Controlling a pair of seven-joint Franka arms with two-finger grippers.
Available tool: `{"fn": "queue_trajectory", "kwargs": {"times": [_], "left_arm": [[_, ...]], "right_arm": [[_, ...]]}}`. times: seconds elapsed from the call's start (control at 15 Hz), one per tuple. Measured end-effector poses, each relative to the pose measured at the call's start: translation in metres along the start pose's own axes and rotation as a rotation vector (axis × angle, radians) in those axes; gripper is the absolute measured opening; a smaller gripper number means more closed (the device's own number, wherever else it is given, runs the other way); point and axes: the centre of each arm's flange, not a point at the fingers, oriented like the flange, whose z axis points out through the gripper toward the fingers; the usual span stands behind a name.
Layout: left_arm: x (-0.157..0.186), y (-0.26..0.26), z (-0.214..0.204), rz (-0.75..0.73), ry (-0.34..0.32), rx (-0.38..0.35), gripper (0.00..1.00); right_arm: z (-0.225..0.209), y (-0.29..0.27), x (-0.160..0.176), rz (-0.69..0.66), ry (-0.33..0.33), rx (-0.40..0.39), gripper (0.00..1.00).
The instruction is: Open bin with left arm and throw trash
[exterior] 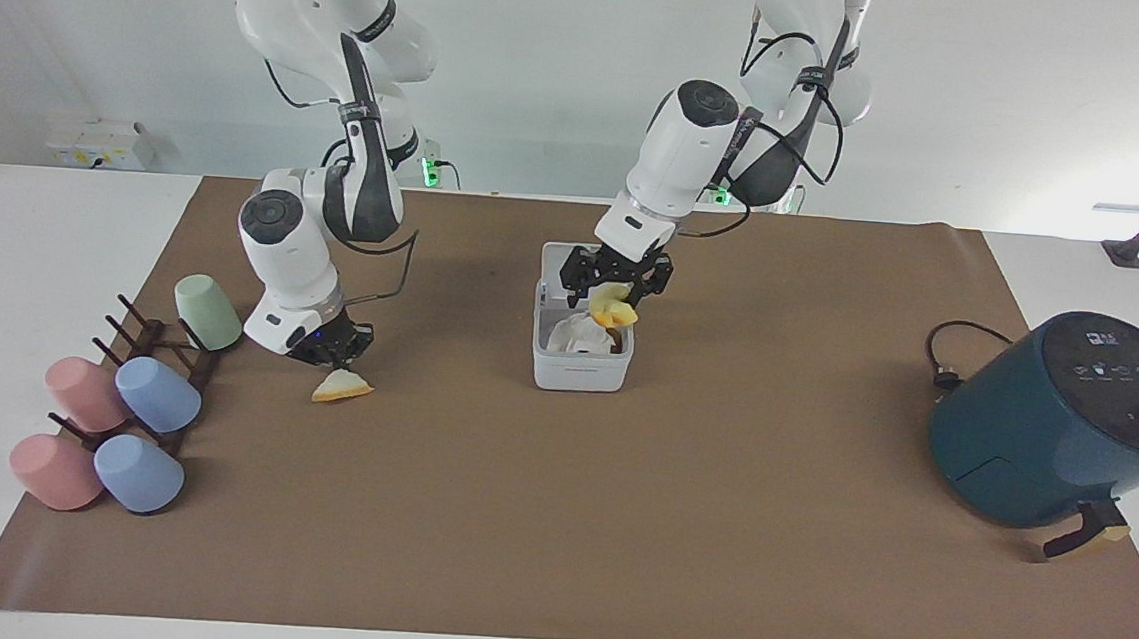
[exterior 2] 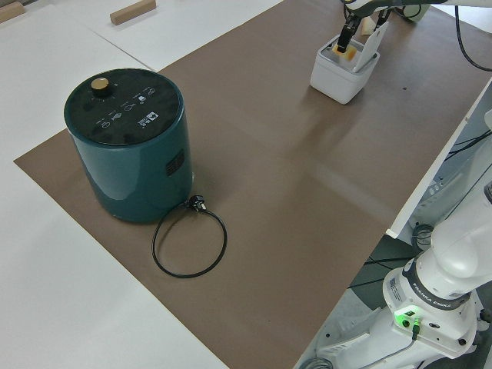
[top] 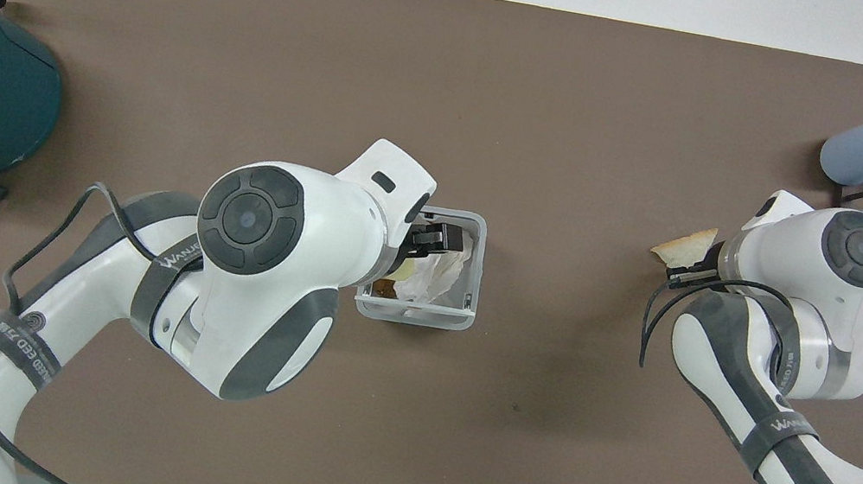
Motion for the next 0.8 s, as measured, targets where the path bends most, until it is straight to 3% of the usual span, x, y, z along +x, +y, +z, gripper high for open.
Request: {"fn": "queue_trajectory", "kwargs": {"times": [0.47, 0.8], "left_arm": [[0.008, -0.005, -0.01, -0.036, 0.018, -0.01, 1.0], [0.066, -0.087, -0.061, -0.017, 0.039, 0.047, 1.0]], "right_arm": [[-0.043, 0.008, 0.024, 0.023, 0.003, 0.014, 0.04], [-0.115, -0.024, 0.056, 0.165, -0.013, 0.134, 0.04]]}}
